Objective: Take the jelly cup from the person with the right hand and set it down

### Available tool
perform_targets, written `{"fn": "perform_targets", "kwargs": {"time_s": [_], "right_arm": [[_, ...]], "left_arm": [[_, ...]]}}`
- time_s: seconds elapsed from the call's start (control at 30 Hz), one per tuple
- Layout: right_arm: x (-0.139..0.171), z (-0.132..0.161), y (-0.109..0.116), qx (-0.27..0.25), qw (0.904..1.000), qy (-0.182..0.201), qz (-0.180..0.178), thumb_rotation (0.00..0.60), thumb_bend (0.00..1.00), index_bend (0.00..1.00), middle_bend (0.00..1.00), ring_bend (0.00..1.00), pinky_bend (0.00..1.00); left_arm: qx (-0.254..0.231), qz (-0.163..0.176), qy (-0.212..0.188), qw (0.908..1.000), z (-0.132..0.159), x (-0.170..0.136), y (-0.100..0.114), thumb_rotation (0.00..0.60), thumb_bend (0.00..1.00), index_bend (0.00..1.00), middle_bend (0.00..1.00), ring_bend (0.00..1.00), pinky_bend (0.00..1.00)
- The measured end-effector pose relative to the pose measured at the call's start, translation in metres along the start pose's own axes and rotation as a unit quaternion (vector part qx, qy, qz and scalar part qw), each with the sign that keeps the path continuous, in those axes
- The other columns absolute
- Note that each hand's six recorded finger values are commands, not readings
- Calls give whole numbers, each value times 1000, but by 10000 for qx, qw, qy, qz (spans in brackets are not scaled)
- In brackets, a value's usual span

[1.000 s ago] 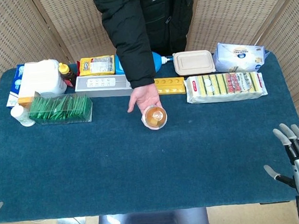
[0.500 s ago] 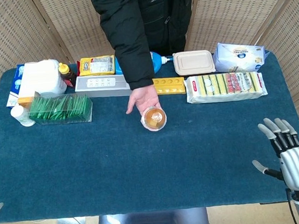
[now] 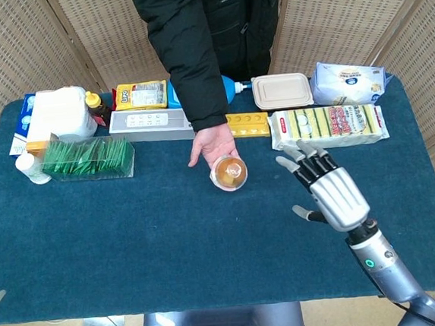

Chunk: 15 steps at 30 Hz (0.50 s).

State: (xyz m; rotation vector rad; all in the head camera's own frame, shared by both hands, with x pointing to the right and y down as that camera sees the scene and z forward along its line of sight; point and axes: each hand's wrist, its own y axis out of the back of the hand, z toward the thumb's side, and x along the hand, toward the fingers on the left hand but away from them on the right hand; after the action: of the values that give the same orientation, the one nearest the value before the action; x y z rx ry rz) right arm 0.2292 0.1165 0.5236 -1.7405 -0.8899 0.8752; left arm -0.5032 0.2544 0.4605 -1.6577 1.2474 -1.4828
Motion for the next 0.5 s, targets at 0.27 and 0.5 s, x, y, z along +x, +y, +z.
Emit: {"fn": "perform_targets", "kwargs": {"time_s": [0.27,0.5], "right_arm": [[-47,33,-34,-41,9990,183,418,600,195,182,164,122,174],[-67,41,-52,69,9979,123,639,600,224,187,175,140,230]], "left_arm": [[-105,-9,40,9999,-5,3,3,600,75,0,0,0,68],[-193,9,72,9998,-9,3,7,600,75,0,0,0,68]]}}
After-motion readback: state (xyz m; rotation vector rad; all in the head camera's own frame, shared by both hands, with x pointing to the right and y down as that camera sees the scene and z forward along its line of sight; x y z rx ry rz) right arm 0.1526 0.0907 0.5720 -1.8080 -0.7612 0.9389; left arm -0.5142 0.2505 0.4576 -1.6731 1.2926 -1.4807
